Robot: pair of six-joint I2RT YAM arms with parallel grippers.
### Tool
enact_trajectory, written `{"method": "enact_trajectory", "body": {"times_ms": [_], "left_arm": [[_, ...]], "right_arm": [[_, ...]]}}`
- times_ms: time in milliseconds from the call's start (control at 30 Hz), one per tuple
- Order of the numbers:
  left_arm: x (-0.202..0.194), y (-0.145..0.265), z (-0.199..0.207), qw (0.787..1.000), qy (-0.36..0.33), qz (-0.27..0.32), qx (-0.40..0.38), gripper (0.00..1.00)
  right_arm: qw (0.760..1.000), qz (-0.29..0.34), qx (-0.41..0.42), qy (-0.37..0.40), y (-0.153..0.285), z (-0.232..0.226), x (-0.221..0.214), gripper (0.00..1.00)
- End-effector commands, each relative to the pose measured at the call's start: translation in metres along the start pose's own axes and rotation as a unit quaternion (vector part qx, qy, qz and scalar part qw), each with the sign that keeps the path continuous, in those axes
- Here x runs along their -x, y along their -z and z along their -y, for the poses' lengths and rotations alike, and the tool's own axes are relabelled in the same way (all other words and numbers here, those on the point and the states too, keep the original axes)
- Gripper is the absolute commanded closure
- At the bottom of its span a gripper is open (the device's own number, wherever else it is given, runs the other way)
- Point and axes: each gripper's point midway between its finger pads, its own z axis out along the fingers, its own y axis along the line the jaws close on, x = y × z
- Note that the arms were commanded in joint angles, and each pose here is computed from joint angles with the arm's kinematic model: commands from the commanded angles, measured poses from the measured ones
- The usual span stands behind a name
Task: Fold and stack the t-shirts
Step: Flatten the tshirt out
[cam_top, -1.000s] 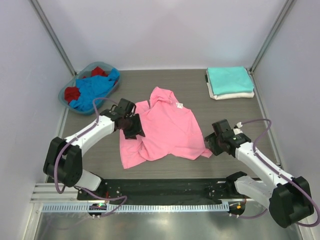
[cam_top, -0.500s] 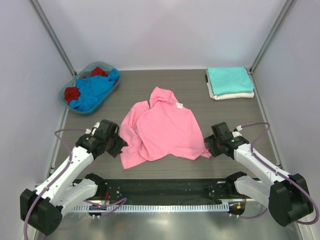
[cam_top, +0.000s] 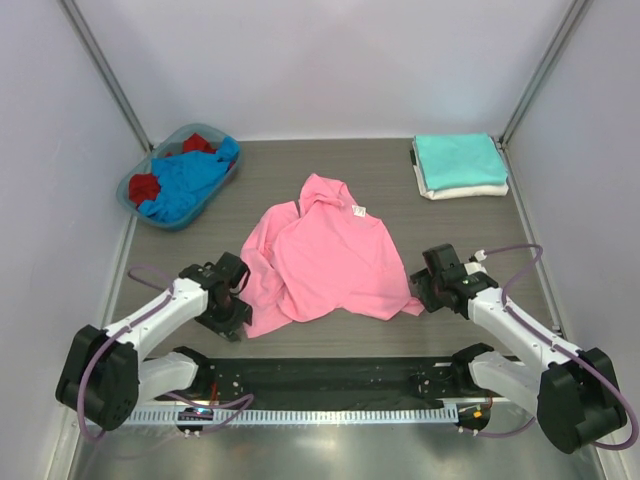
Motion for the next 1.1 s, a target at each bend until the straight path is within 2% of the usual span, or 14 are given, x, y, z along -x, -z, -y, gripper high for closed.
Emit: {"method": "enact_trajectory", "body": {"times_ms": [0, 233, 400, 500, 733, 833, 1067], "left_arm": [[0.0, -0.005, -0.005, 1.0, 0.025, 0.0, 0.013, 0.52], [-0.004, -0.019, -0.001, 0.999, 0.051, -0.008, -0.012, 0.53], [0.002, -0.024, -0.001, 0.998, 0.055, 0.009, -0.012, 0.53], [0.007, -0.025, 0.008, 0.997, 0.058, 0.021, -0.038, 0.57], [0.014, -0.018, 0.017, 0.995, 0.056, 0.038, -0.074, 0.84], [0.017, -0.012, 0.021, 0.993, 0.054, 0.046, -0.095, 1.0], [0.03, 0.006, 0.025, 0.987, 0.054, 0.079, -0.128, 1.0]], "right_arm": [[0.999, 0.028, 0.018, -0.006, 0.002, -0.013, 0.012, 0.45], [0.999, 0.035, 0.018, -0.008, 0.001, -0.01, 0.014, 0.45], [0.999, 0.031, 0.013, -0.009, 0.0, -0.01, 0.013, 0.44], [0.999, 0.028, 0.01, -0.011, -0.002, -0.011, 0.011, 0.43], [1.0, -0.01, -0.01, -0.016, -0.004, 0.001, -0.004, 0.43], [1.0, -0.013, -0.017, -0.018, -0.003, 0.007, -0.006, 0.44], [1.0, -0.007, -0.023, -0.014, 0.008, 0.005, 0.0, 0.44]]}}
